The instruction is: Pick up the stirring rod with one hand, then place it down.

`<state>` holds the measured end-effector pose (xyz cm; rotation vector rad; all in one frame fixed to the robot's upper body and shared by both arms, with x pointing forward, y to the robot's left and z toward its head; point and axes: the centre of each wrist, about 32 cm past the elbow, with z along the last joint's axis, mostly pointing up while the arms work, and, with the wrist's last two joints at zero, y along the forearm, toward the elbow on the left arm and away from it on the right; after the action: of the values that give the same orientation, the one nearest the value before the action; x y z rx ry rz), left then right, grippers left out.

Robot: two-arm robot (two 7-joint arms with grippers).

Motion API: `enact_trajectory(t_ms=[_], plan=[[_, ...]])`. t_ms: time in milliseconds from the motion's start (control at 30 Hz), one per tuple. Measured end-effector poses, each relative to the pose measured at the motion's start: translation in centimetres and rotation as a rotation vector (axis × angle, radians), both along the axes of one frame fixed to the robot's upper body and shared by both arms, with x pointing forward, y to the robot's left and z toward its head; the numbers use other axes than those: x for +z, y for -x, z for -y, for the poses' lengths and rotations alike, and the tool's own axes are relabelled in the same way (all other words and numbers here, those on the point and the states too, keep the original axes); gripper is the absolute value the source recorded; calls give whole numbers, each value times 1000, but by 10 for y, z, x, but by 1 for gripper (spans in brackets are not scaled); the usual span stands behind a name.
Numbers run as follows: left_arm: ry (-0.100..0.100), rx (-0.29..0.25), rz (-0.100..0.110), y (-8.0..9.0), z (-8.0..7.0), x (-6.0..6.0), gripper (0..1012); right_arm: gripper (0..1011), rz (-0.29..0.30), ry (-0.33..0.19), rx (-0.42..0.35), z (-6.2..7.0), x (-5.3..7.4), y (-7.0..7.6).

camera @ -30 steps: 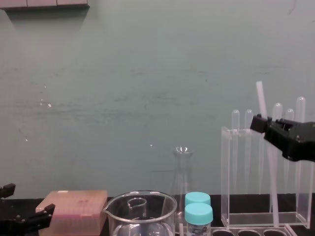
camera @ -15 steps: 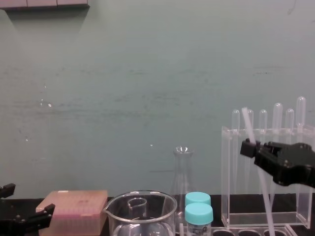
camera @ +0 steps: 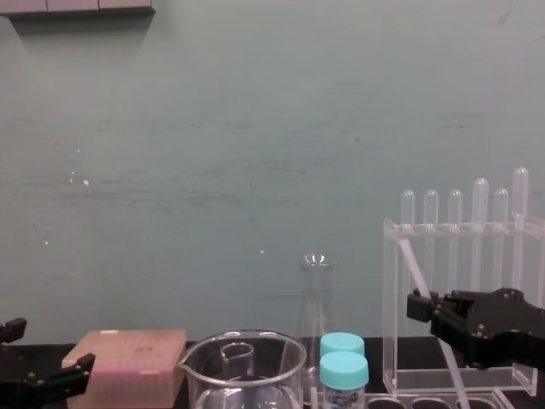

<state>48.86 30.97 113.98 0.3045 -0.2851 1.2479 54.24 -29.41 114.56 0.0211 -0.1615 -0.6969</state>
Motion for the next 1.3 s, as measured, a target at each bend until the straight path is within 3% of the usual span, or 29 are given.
enact_trajectory(t_ms=[600, 800, 833, 1300], plan=[[0, 0, 0, 0, 0, 0, 1000, 92, 0, 2, -3, 0, 0, 0], [0, 0, 0, 0, 0, 0, 1000, 227, 0, 0, -3, 0, 0, 0], [0, 0, 0, 0, 0, 0, 1000, 294, 0, 0, -3, 0, 0, 0], [0, 0, 0, 0, 0, 0, 1000, 735, 2, -1, -3, 0, 0, 0]])
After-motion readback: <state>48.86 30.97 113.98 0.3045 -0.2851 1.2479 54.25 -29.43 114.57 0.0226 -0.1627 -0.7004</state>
